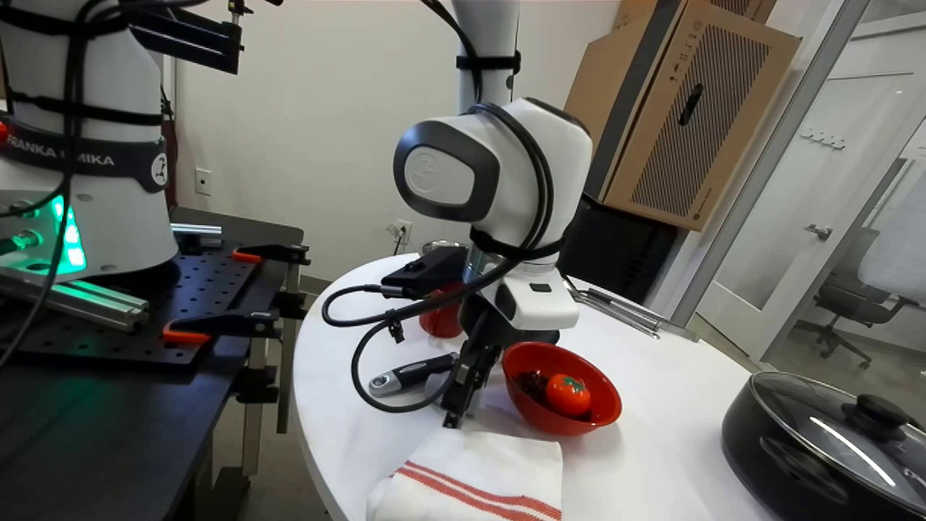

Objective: Move the grey object backward

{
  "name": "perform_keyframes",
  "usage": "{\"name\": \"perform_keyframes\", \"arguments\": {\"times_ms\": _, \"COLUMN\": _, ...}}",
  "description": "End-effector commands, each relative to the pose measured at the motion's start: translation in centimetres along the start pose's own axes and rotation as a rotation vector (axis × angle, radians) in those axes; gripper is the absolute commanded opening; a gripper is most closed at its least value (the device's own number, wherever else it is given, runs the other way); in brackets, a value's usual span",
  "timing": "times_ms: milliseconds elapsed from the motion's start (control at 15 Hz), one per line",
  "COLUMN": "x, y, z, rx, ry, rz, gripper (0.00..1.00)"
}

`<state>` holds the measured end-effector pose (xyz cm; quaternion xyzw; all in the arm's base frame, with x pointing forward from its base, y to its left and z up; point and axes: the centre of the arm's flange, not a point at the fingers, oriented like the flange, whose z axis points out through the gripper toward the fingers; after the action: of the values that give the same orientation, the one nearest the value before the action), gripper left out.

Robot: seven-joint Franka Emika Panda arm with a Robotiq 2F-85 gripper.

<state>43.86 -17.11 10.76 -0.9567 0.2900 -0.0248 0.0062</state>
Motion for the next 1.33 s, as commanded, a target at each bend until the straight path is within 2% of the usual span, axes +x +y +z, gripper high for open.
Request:
{"name": "perform_keyframes", "arguments": {"times_ms": 0, "x": -0.4, "y": 0.1, "z": -0.6, "rx": 0.017, "ry": 0.005, "rz": 0.02, "gripper": 0.62}}
{"name": "perform_keyframes", "arguments": {"times_ms": 267, "x": -0.6, "y": 0.1, "z": -1.0, "rx": 0.026, "ry": 0.002, "rz": 0.026, "gripper": 0.31}}
{"name": "perform_keyframes", "arguments": {"times_ms": 400, "x": -0.6, "y": 0.1, "z": -1.1, "rx": 0.028, "ry": 0.004, "rz": 0.028, "gripper": 0.2}}
{"name": "perform_keyframes", "arguments": {"times_ms": 600, "x": -0.7, "y": 0.4, "z": -3.2, "rx": 0.024, "ry": -0.032, "rz": 0.033, "gripper": 0.19}}
{"name": "perform_keyframes", "arguments": {"times_ms": 733, "x": -0.8, "y": 1.0, "z": -6.4, "rx": 0.034, "ry": -0.119, "rz": 0.031, "gripper": 0.19}}
{"name": "perform_keyframes", "arguments": {"times_ms": 867, "x": -0.6, "y": 1.4, "z": -10.1, "rx": 0.077, "ry": -0.207, "rz": 0.036, "gripper": 0.19}}
{"name": "perform_keyframes", "arguments": {"times_ms": 1067, "x": -0.2, "y": 0.9, "z": -14.3, "rx": 0.144, "ry": -0.231, "rz": 0.069, "gripper": 0.19}}
{"name": "perform_keyframes", "arguments": {"times_ms": 1267, "x": 0.8, "y": -1.0, "z": -17.4, "rx": 0.238, "ry": -0.17, "rz": 0.125, "gripper": 0.19}}
